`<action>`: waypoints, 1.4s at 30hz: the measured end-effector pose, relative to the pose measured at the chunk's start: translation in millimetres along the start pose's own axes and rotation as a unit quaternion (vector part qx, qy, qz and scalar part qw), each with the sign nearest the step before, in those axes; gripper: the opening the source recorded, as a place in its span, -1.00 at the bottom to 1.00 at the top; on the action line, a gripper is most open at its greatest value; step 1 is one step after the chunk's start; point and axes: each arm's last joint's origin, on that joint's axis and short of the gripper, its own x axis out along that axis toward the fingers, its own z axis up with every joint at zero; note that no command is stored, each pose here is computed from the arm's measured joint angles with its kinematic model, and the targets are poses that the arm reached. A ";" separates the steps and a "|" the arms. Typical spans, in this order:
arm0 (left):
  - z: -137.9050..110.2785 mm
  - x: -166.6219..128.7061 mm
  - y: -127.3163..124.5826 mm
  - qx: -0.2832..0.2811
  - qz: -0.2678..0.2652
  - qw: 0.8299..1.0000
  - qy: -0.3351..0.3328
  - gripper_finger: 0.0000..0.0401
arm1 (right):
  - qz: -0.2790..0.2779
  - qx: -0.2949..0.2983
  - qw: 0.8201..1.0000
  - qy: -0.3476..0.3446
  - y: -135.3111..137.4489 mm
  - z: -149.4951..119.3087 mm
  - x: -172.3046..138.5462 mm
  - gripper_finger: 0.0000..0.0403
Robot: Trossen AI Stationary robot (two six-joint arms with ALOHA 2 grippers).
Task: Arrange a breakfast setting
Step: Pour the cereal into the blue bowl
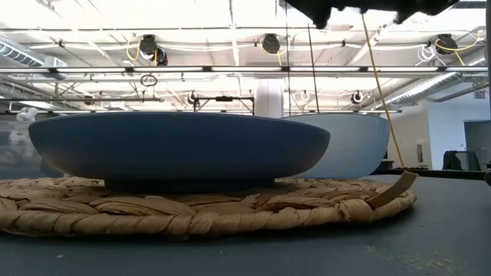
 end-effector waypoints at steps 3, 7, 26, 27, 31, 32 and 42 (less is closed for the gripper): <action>10.7 -7.3 -1.2 -0.005 -0.011 1.000 0.025 0.22 | -0.008 -0.014 0.999 0.039 3.1 1.1 -13.2 0.94; 23.7 -18.0 -0.5 -0.013 -0.026 0.998 0.059 0.22 | -0.010 -0.023 0.997 0.073 7.8 3.3 -29.7 0.94; 54.3 -85.1 16.1 -0.065 -0.074 0.958 0.270 0.22 | -0.011 -0.003 0.988 0.155 19.0 2.2 -69.2 0.94; 54.0 -88.4 16.5 -0.070 -0.074 0.954 0.282 0.22 | -0.011 -0.002 0.987 0.157 19.3 2.0 -70.3 0.94; 52.9 -100.1 19.1 -0.090 -0.072 0.939 0.325 0.22 | -0.012 0.002 0.985 0.171 19.7 -0.5 -72.0 0.94; 52.8 -102.0 19.4 -0.097 -0.071 0.936 0.332 0.22 | -0.012 0.002 0.985 0.174 19.7 -0.9 -72.3 0.94; 42.4 -116.9 20.7 -0.155 -0.058 0.892 0.420 0.22 | -0.012 0.002 0.985 0.172 19.7 -0.5 -72.1 0.94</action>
